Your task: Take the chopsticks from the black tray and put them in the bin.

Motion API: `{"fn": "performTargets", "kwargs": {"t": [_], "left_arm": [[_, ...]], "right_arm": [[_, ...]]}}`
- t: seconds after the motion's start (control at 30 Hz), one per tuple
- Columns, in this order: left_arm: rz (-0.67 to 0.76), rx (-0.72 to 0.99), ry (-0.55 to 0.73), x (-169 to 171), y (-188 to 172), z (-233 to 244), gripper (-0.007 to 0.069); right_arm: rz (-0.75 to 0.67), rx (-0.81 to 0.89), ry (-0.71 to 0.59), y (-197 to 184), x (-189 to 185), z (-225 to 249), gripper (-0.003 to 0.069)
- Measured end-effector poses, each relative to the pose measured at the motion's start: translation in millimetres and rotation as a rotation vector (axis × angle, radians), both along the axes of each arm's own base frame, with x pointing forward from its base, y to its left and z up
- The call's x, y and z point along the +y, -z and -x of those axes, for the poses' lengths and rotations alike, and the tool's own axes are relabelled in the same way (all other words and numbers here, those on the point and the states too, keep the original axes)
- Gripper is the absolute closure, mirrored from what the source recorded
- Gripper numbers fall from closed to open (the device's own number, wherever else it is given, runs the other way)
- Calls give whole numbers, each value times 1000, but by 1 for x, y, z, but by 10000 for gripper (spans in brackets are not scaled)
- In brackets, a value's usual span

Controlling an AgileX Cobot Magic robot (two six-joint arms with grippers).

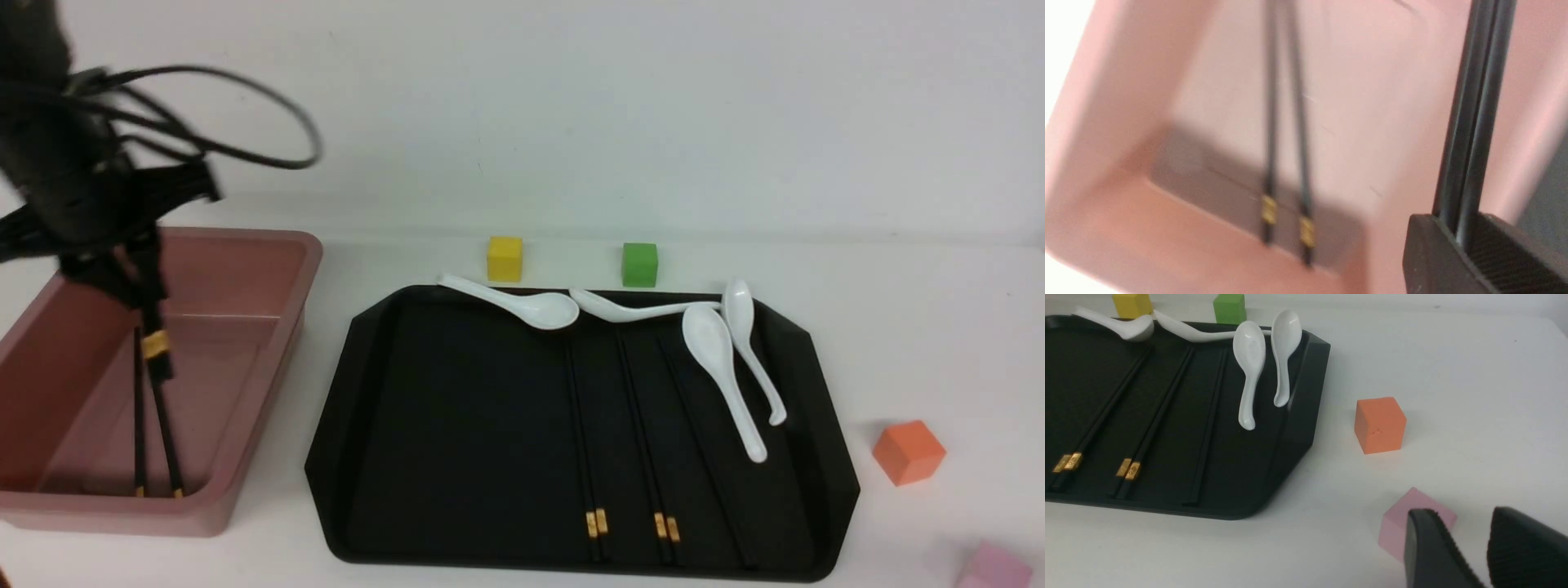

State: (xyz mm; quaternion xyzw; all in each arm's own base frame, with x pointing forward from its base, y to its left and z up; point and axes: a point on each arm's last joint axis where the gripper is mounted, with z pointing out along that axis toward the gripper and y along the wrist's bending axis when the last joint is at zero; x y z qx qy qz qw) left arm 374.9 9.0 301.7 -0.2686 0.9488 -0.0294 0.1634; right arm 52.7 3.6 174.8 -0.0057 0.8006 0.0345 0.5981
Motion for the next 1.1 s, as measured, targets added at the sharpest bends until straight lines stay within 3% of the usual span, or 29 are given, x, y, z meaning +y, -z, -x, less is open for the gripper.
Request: {"fn": "performTargets", "kwargs": {"t": [0.23,0.4,0.47,0.6,0.73,0.9,1.1], "left_arm": [[-15,50,-47,22,35,-16,513],[-19,74,-24,22,49,-22,445],[-31,76,29,22,49,-22,380],[-17,57,65,19,38,-17,355],[-12,-10,105,16,2,1,452],[-4,-95,218,7,-50,45,638],[107,-306,353,-15,-75,117,638]], "right_arm": [[0,0,0,0,0,0,419],[0,0,0,0,0,0,419],[-1,0,0,0,0,0,419],[-1,0,0,0,0,0,419],[-1,0,0,0,0,0,419],[-1,0,0,0,0,0,419],[2,0,-1,0,0,0,419]]}}
